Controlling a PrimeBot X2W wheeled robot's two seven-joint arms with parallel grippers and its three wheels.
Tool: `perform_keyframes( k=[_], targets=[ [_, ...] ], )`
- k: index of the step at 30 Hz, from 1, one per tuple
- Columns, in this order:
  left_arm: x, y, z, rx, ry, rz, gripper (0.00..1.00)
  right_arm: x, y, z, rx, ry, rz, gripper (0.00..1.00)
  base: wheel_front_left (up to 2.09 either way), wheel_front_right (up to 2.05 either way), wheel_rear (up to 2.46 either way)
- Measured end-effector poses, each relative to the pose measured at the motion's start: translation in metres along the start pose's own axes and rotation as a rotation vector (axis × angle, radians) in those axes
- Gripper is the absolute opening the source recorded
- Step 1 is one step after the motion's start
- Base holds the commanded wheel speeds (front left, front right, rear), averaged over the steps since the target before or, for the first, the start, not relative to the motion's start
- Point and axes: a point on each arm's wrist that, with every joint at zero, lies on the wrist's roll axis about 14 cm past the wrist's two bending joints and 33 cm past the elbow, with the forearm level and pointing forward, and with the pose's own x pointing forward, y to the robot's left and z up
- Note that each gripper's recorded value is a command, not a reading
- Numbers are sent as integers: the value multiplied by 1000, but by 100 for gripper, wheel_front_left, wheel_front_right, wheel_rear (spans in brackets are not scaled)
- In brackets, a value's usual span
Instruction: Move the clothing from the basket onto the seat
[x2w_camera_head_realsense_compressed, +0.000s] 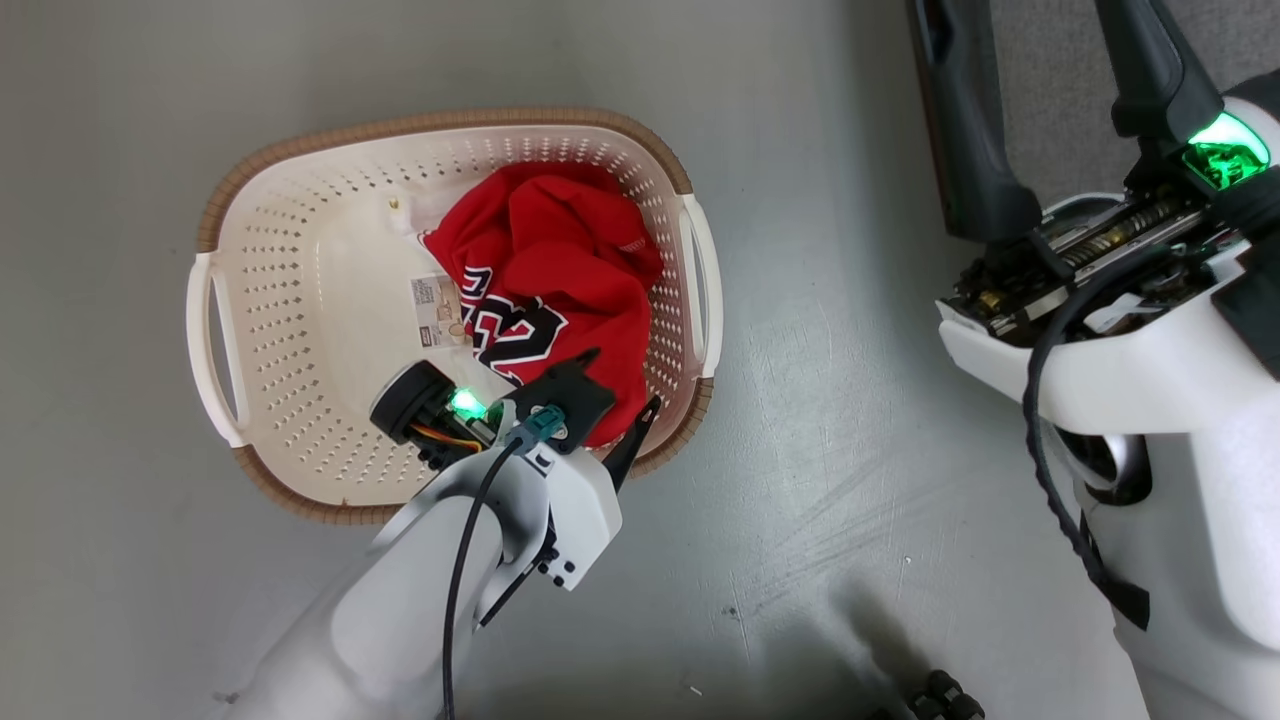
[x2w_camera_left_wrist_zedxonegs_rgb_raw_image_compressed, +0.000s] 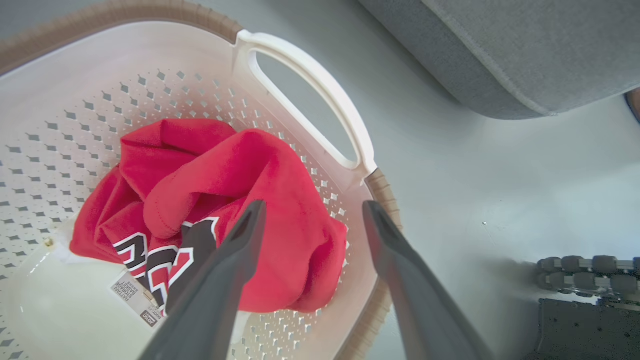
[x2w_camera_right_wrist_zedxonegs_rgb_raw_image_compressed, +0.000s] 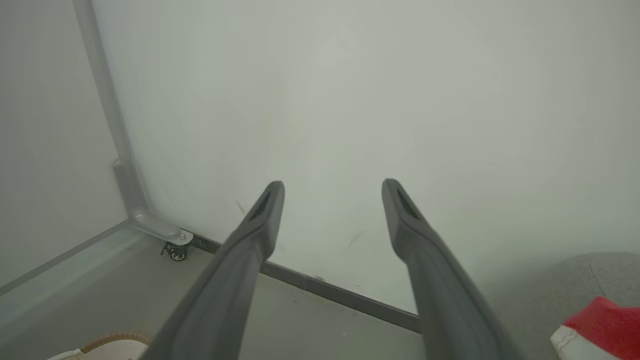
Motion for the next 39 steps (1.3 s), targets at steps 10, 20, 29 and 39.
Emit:
perform_keyframes(
  k=[10, 20, 29, 39],
  targets=[
    [15, 1, -5, 59, 12, -9, 100, 4, -4, -14, 17, 8, -7, 100, 0, 0, 0],
    [29, 11, -7, 263, 22, 13, 100, 4, -9, -24, 20, 21, -15, 100, 0, 0, 0],
    [32, 34, -16, 340, 60, 79, 33, 2, -11, -30, 19, 34, -18, 100, 0, 0, 0],
    [29, 45, -19, 291, 95, 126, 0, 10, -13, -22, 12, 3, -19, 100, 0, 0, 0]
  ],
)
